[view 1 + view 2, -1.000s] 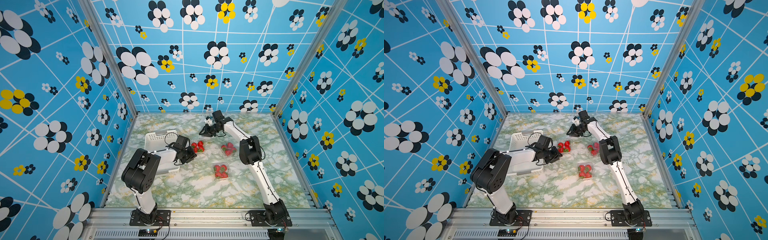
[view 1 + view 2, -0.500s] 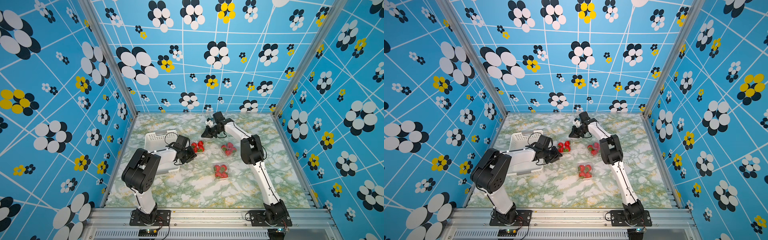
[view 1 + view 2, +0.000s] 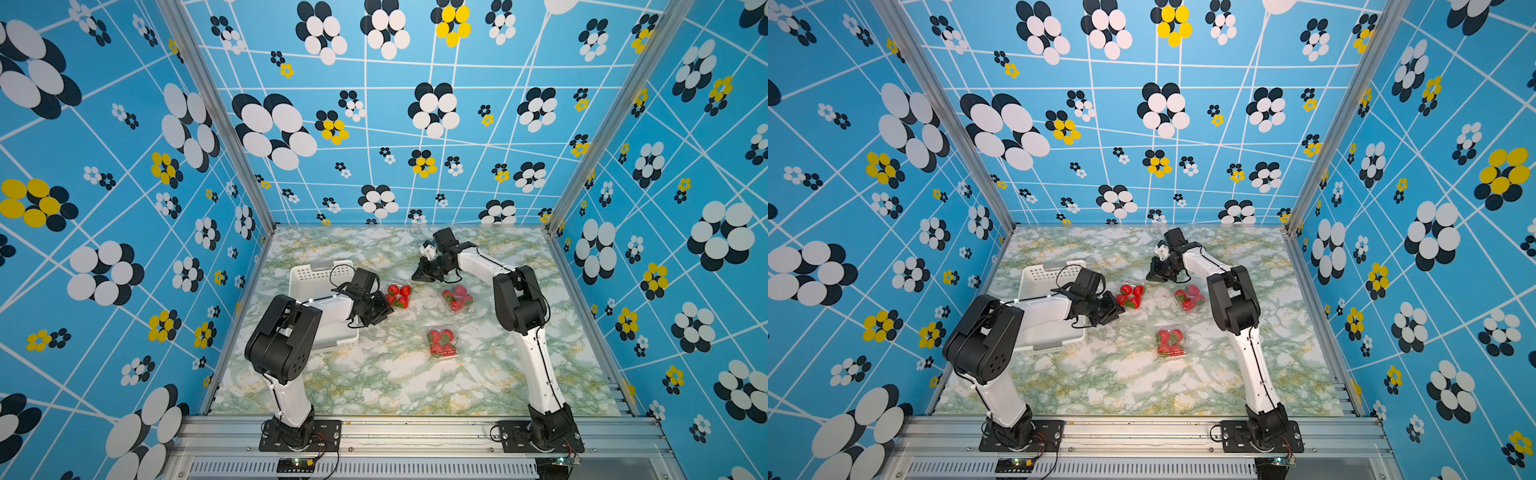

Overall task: Pack strawberries into containers
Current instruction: Adjust the packing box at the center of the board.

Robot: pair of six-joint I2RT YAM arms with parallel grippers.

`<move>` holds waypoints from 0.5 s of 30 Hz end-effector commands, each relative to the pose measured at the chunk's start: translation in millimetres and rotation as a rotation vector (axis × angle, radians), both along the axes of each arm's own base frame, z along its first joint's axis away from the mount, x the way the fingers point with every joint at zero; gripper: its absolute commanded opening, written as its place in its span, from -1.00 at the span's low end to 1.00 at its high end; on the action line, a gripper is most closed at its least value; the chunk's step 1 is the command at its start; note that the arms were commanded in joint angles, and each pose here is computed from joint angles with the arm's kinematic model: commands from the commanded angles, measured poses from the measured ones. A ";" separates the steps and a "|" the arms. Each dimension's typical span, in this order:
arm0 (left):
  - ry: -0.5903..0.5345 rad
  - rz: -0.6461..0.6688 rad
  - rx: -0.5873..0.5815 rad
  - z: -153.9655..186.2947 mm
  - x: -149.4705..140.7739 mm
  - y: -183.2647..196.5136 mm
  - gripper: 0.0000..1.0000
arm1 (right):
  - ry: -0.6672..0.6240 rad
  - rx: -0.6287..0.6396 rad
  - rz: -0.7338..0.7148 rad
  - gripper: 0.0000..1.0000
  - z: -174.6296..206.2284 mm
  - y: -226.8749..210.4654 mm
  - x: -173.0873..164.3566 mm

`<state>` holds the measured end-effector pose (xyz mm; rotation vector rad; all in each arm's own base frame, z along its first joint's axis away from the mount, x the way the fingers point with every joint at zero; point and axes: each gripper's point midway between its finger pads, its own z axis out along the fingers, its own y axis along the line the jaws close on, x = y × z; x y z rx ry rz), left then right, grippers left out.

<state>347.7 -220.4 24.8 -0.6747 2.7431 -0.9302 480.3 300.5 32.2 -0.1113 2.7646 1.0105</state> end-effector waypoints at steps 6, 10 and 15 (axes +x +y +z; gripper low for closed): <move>0.143 0.035 0.163 -46.1 -27.6 34.6 -0.33 | 0.010 -0.010 -0.024 -0.77 7.6 -6.3 -19.4; 0.126 0.040 0.169 -38.0 -25.6 37.6 -0.33 | 0.019 -0.017 -0.031 -0.78 4.0 -8.4 -21.8; 0.109 0.049 0.163 -31.8 -23.8 40.8 -0.34 | 0.028 -0.006 -0.036 -0.75 5.2 -9.9 -28.9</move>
